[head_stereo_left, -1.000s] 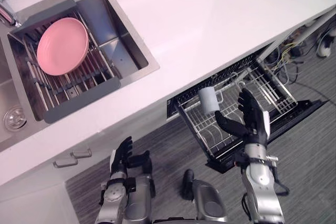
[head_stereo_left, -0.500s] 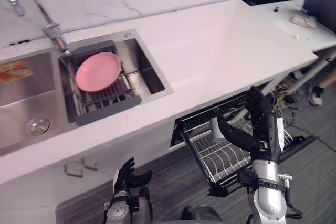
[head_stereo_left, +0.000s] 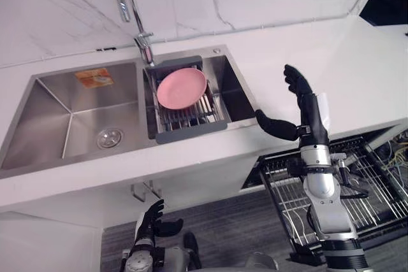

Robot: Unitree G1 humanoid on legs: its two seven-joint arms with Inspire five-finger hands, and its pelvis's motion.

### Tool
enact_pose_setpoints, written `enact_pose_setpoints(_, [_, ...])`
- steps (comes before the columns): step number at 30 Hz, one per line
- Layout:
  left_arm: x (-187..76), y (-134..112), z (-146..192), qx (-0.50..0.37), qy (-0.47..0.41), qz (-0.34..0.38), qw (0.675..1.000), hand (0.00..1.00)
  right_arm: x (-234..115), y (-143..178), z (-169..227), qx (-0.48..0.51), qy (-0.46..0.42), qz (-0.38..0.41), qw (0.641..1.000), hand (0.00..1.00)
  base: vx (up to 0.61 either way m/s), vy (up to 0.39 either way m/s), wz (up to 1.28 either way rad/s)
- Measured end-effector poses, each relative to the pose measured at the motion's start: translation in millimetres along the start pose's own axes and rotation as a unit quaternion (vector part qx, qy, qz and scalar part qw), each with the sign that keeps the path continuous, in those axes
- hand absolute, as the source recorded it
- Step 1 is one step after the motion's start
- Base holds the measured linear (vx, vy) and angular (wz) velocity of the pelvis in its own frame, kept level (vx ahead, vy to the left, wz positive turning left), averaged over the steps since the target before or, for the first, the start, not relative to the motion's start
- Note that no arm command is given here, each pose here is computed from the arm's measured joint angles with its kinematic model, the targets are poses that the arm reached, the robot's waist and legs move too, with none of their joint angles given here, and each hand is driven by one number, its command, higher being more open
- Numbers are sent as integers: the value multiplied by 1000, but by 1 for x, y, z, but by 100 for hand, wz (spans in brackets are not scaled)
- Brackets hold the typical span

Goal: Walk over to the sink, pick up the cup, carry it to the dishwasher, place the cup inside the dishwasher, then close the dishwasher door

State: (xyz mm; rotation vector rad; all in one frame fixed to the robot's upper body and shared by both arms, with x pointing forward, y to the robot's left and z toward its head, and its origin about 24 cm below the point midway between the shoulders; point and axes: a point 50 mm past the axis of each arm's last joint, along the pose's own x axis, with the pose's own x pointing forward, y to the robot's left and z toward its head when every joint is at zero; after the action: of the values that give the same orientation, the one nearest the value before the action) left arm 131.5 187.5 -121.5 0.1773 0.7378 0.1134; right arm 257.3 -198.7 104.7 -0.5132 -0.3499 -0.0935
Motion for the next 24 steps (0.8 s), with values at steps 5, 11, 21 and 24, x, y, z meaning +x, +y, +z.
enact_pose_setpoints(5, [-1, 3, -3, 18, 3, -9, 1000, 90, 7, -8, 3, -52, -19, 24, 998, 90, 160, -71, 59])
enact_pose_setpoints(11, [-4, -7, -6, 9, 7, -20, 1000, 90, 16, -13, 1, -78, -22, 48, 996, 90, 164, -103, 7])
enact_pose_setpoints(21, [-5, -17, -3, 25, -6, -47, 999, 90, 16, 6, -13, -115, -1, 110, 987, 90, 24, -4, 14])
enact_pose_setpoints(24, [-5, -17, -4, 29, -6, -47, 998, 90, 14, 14, -18, -117, 6, 132, 984, 90, -86, -19, 13])
